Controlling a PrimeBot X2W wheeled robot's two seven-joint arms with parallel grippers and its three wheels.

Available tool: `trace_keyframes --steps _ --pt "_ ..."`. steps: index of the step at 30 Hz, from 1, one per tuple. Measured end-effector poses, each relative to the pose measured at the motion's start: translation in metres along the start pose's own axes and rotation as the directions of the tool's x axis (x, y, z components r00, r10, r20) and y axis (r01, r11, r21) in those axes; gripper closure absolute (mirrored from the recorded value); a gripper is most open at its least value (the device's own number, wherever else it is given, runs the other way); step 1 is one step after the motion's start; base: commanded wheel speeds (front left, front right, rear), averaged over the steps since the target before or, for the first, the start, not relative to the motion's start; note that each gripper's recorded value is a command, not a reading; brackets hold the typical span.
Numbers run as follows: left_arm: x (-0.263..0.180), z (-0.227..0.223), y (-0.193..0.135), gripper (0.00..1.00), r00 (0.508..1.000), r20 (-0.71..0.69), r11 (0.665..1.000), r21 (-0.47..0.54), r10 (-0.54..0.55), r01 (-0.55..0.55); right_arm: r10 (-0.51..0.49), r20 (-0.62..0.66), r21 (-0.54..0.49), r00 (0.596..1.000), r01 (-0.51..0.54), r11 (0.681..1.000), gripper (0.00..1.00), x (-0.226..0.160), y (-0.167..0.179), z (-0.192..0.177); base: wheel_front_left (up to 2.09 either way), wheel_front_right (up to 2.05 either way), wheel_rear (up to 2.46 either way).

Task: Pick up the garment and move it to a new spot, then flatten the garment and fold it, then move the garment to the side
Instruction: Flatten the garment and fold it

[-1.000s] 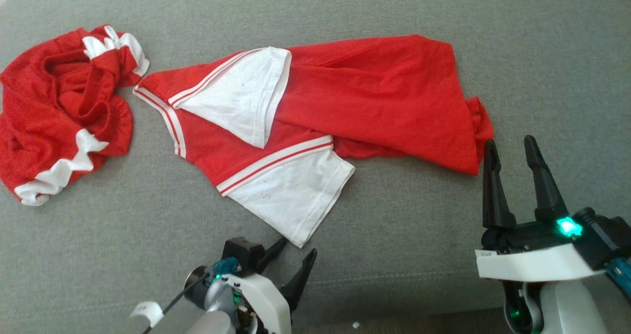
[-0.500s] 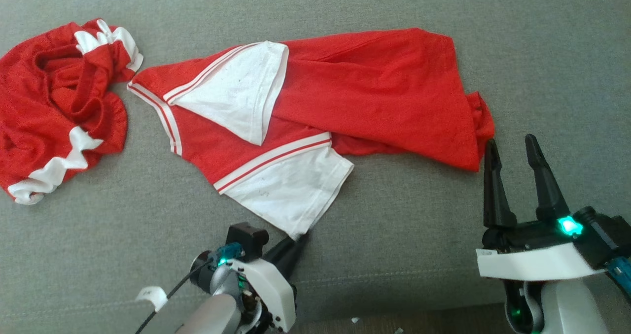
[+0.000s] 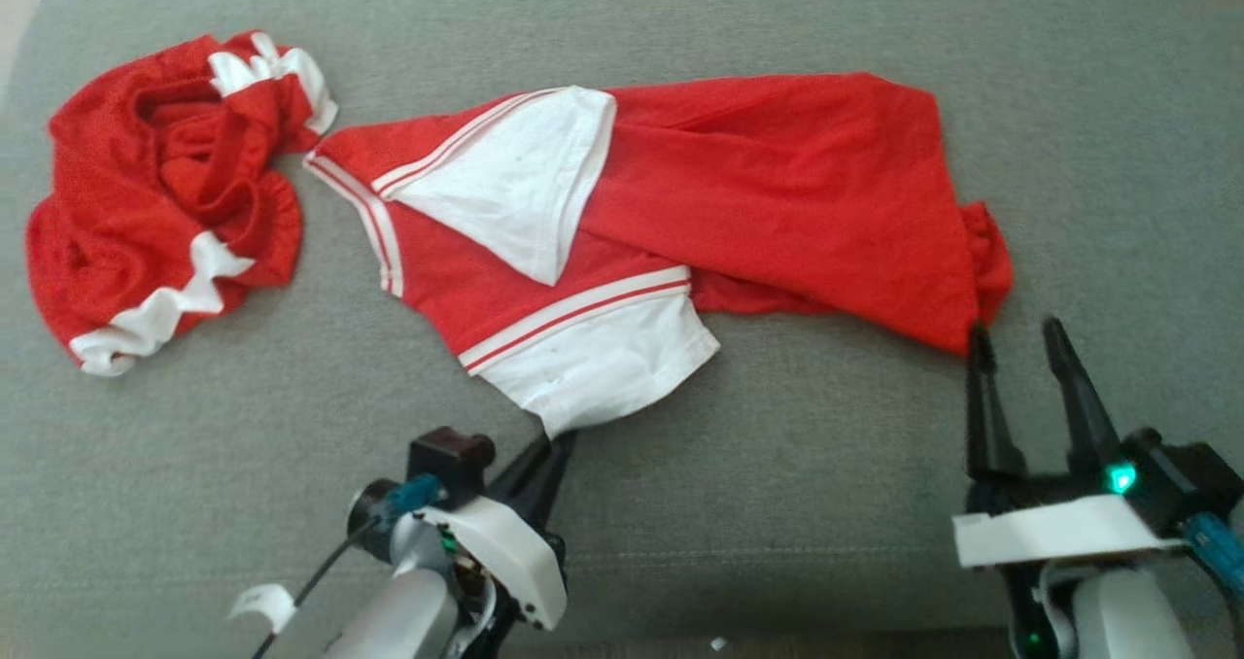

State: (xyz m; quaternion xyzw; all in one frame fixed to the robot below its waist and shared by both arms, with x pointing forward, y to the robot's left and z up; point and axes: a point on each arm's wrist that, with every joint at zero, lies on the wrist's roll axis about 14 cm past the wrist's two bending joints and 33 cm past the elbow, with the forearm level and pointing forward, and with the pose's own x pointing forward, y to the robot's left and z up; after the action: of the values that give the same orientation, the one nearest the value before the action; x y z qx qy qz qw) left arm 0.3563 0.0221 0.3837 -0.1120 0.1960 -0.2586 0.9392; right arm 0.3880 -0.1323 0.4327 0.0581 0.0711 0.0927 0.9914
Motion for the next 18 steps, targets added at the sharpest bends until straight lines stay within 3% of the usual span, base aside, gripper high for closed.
trace_keyframes --steps 7,16,17,18 --pt "-0.019 0.027 0.027 1.0 0.988 0.106 0.994 0.001 0.11 -0.111 -0.072 -0.153 -0.011 0.986 0.072 0.997 0.0 -0.002 -0.025 -0.046 0.0 0.0 0.0" --pt "-0.033 0.028 0.038 1.0 0.981 0.118 0.988 0.0 0.154 -0.155 -0.042 -0.196 0.017 0.98 0.046 0.999 0.0 0.035 -0.016 -0.054 0.0 0.0 0.0" --pt "-0.034 0.03 0.039 1.0 0.979 0.123 0.987 -0.001 0.16 -0.161 -0.042 -0.214 0.031 0.976 0.05 0.998 0.27 0.035 -0.016 -0.059 0.0 0.0 0.0" --pt "-0.034 0.03 0.04 1.0 0.979 0.124 0.987 -0.002 0.162 -0.163 -0.042 -0.236 0.038 0.971 0.053 0.998 0.71 0.034 -0.015 -0.065 0.0 0.0 0.0"
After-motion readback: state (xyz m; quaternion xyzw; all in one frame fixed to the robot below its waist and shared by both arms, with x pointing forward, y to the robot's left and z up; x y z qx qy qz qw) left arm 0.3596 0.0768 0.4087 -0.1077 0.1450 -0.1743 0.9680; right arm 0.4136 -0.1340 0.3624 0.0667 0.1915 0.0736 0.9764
